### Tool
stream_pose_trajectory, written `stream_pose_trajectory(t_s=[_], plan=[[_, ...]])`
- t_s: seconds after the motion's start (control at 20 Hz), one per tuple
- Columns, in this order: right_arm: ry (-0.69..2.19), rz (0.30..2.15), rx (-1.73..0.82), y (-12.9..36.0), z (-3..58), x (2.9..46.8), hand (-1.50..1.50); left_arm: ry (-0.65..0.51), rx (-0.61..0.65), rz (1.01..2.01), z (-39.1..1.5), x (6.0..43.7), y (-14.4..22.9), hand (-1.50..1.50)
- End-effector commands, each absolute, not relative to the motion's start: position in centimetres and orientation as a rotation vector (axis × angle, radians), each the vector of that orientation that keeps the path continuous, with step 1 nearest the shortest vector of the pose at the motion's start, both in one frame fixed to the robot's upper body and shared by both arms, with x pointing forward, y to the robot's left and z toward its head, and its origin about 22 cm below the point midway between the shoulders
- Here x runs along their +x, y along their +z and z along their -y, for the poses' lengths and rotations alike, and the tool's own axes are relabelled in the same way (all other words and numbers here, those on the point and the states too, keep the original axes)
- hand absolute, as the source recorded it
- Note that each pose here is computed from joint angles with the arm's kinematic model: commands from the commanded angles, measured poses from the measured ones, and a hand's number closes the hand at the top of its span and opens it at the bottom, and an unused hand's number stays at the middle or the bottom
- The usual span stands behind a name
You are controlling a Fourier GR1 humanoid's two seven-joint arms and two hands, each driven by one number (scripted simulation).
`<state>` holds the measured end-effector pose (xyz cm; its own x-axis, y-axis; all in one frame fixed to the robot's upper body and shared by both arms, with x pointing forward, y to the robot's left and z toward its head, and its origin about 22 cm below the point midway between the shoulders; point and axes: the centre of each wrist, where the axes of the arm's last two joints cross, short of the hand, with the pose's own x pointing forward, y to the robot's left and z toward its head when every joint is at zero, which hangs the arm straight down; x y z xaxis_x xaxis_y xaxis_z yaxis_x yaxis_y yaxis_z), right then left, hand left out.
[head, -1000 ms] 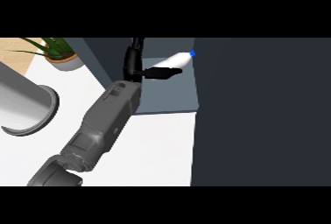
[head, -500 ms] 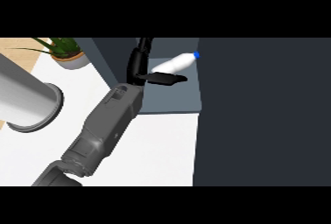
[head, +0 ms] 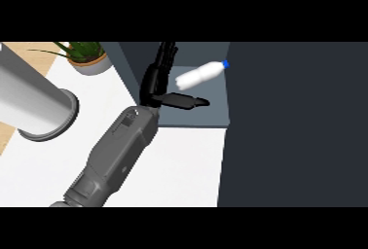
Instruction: Pick up the bottled water, place it into the cabinet and close the cabinet
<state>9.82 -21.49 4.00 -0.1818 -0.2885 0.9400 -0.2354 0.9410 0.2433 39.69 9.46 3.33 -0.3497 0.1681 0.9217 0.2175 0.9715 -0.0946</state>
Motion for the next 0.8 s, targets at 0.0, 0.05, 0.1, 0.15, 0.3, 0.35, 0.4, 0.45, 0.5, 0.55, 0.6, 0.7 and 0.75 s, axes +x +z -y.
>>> stream_pose_trajectory(t_s=[0.0, 0.05, 0.1, 0.15, 0.3, 0.35, 0.4, 0.45, 0.5, 0.55, 0.6, 0.7, 0.75], plan=[[-0.060, 1.765, 0.394, 5.0, 21.0, 9.5, -1.50, 0.082, -0.264, 1.913, -12.1, 37.4, 2.2, -1.50], [-0.051, 1.770, 0.390, 4.3, 21.5, 9.4, -1.50, 0.086, -0.277, 1.916, -13.3, 37.2, 2.4, -1.50], [-0.063, 1.765, 0.394, 4.3, 20.9, 9.9, -1.50, 0.085, -0.303, 1.891, -11.3, 35.3, 1.1, -1.50], [-0.058, 1.765, 0.393, 4.1, 20.8, 10.6, -1.50, 0.096, -0.306, 1.929, -11.4, 35.2, 2.5, -1.50], [-0.054, 1.769, 0.406, 5.6, 20.6, 9.6, -1.50, 0.085, -0.346, 1.924, -11.9, 32.8, 3.9, -1.50], [-0.051, 1.749, 0.396, 4.8, 20.0, 9.0, -1.50, 0.097, -0.343, 1.918, -12.9, 31.8, 3.8, -1.50], [-0.039, 1.776, 0.392, 5.2, 21.2, 9.4, -1.50, 0.101, -0.376, 1.923, -13.2, 30.1, 3.6, -1.50], [-0.027, 1.778, 0.392, 4.7, 21.2, 9.1, -1.50, 0.110, -0.381, 1.928, -12.4, 28.5, 3.9, -1.50], [-0.046, 1.774, 0.408, 4.7, 19.7, 8.1, -1.50, 0.115, -0.404, 1.902, -12.7, 27.3, 3.7, -1.50], [-0.026, 1.785, 0.405, 6.2, 20.9, 9.6, -1.50, 0.121, -0.409, 1.894, -13.6, 26.7, 5.0, -1.50], [0.028, 1.771, 0.389, 5.7, 21.3, 8.9, -1.50, 0.141, -0.410, 1.892, -11.7, 24.6, 4.4, -1.50], [0.099, 1.769, 0.431, 4.2, 20.4, 9.2, -1.50, 0.103, -0.446, 1.874, -13.4, 22.2, 4.7, -1.50], [0.127, 1.770, 0.401, 5.2, 21.5, 10.1, -1.50, 0.093, -0.467, 1.878, -13.8, 20.7, 4.9, -1.50]])
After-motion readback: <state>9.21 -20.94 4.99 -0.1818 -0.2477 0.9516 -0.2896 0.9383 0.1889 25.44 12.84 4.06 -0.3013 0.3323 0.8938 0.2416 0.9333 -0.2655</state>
